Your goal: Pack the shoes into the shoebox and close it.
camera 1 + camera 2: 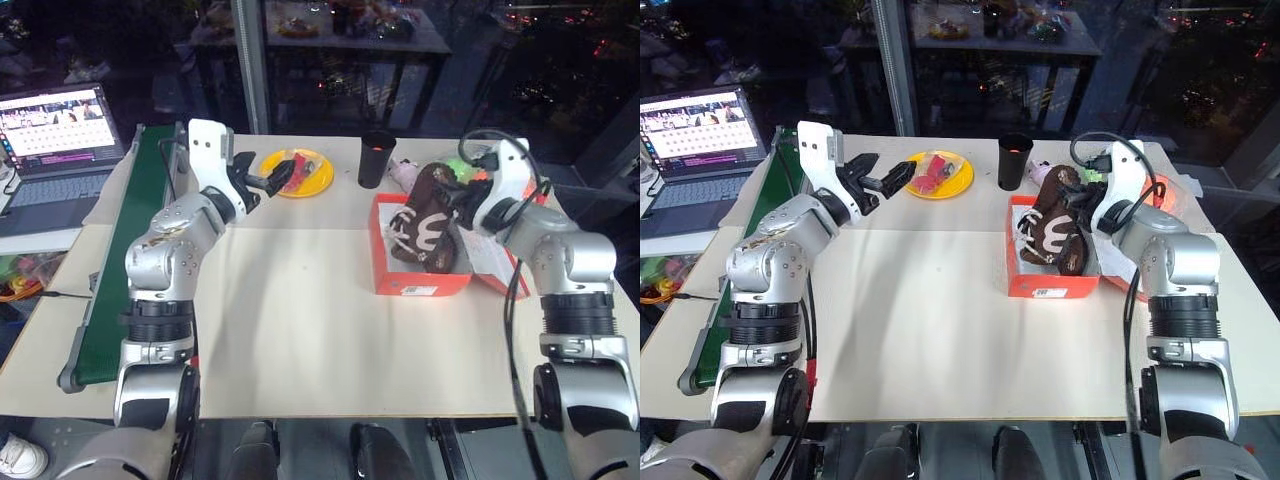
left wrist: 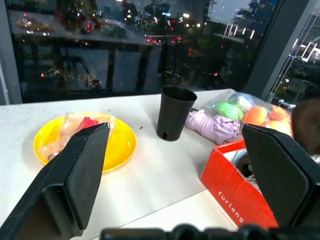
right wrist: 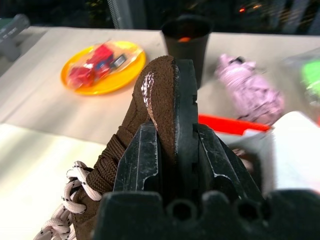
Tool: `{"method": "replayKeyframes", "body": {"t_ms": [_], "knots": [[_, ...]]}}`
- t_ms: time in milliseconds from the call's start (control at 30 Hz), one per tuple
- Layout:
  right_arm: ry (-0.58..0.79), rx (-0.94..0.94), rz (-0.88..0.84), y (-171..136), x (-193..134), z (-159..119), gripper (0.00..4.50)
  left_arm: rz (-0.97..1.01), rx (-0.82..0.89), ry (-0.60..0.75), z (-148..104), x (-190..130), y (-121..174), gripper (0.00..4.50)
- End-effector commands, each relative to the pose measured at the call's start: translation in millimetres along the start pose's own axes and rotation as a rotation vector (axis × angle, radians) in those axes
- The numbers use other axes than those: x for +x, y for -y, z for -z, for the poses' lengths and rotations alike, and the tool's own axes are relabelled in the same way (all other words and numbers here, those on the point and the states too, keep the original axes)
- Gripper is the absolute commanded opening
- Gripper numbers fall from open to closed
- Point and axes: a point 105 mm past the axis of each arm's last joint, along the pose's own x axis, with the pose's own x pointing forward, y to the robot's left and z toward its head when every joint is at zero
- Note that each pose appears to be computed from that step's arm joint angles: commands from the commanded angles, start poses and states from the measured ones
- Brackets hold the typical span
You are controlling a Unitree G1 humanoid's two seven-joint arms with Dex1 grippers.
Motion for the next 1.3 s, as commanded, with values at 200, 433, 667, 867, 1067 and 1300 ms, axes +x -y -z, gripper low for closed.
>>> {"method": "replayKeyframes", "body": {"t_ms": [200, 433, 667, 867, 1067, 1300], "knots": [[-0.041, -0.101, -0.063, -7.1, 0.1, 0.7, 0.39, 0.003, 0.028, 0.058, -17.2, -5.6, 5.6, 4.50], [-0.249, -0.254, -0.151, -10.3, -10.5, 26.9, 0.39, -0.016, 0.026, 0.063, -17.0, -8.3, 4.1, 4.50], [-0.345, -0.302, -0.250, -21.6, -17.1, 40.8, 0.39, -0.032, 0.025, 0.066, -15.8, -9.4, 1.9, 4.50], [-0.426, -0.377, -0.336, -37.6, -12.9, 61.7, 1.38, -0.035, 0.029, 0.067, -15.3, -9.5, 1.8, 4.50], [-0.483, -0.450, -0.357, -41.2, -6.0, 78.5, 3.36, -0.034, 0.035, 0.072, -17.1, -9.6, 2.8, 4.50], [-0.501, -0.559, -0.332, -40.5, 0.5, 80.0, 4.47, -0.030, 0.044, 0.073, -17.6, -9.1, 3.7, 4.50]]}}
